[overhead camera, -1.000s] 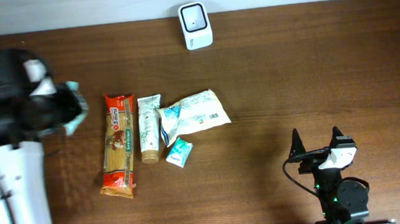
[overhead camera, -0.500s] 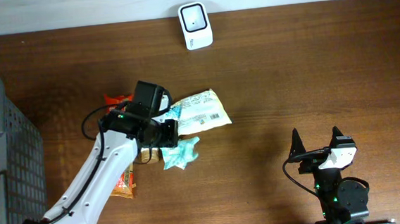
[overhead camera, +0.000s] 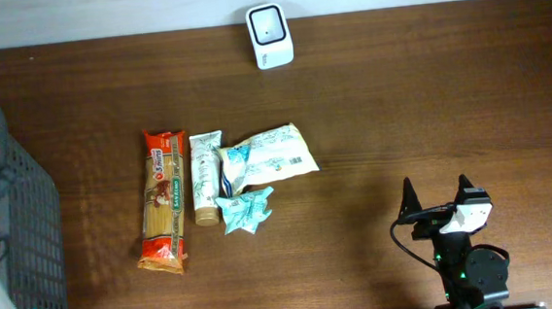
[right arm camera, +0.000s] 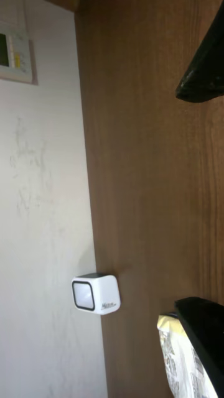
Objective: Scan the item barcode
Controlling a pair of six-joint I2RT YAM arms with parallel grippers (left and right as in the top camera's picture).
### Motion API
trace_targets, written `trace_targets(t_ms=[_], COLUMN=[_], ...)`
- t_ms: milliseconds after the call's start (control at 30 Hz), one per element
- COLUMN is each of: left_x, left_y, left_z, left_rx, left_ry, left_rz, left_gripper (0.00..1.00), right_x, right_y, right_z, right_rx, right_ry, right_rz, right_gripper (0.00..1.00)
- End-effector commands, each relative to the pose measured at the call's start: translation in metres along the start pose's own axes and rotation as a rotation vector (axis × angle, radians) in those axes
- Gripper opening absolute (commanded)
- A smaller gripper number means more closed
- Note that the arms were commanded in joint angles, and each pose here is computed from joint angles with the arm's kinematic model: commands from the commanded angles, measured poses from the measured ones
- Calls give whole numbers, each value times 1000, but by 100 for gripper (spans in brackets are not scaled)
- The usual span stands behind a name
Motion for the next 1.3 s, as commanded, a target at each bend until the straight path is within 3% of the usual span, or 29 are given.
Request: trace_targets(t_ms=[0,167,233,367,500,700,867,900,967,1033,1100,1267], left_x=[-3,3,25,66,116,157,166,166,166,165,165,163], left_y=[46,86,88,89,88,99,108,113,117,117,117,118], left_z=[40,106,142,197,225,235,243,242,242,242,242,243], left_rx=[-40,-77,-102,-127,-131,-250,-293,-318,-334,-340,-340,-339], left_ry=[119,294,468,670,858,939,919,917,916,912,910,902], left_rz=[-222,-355,-361,-371,-314,-254,-254,-248,-250,-247,-248,-248], left_gripper=[82,76,77,78,77,75,74,72,57,19,0,0], right_x=[3,3,3,3,3,3,3,3,3,3,3,3], right_y=[-2,-2,-2,-2,-2,-2,-2,-2,-2,-2,-2,-2], right_z=[0,0,0,0,0,0,0,0,0,0,0,0], right_rx=[7,7,7,7,7,7,7,7,7,7,7,7], right_ry=[3,3,3,3,3,2,3,3,3,3,3,2], right_rz=[4,5,4,4,5,4,5,4,5,5,4,4], right_gripper=[99,99,99,99,99,99,99,99,99,99,99,99])
Point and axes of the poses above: each gripper's point midway between its finger pads, its own z axis out along the fingers, its own y axis along the line the jaws close on, x = y × z, the point moved 7 cm from there along -z, back along the fingers, and after that the axes turned 5 degrees about z, right-handed, at the moved point
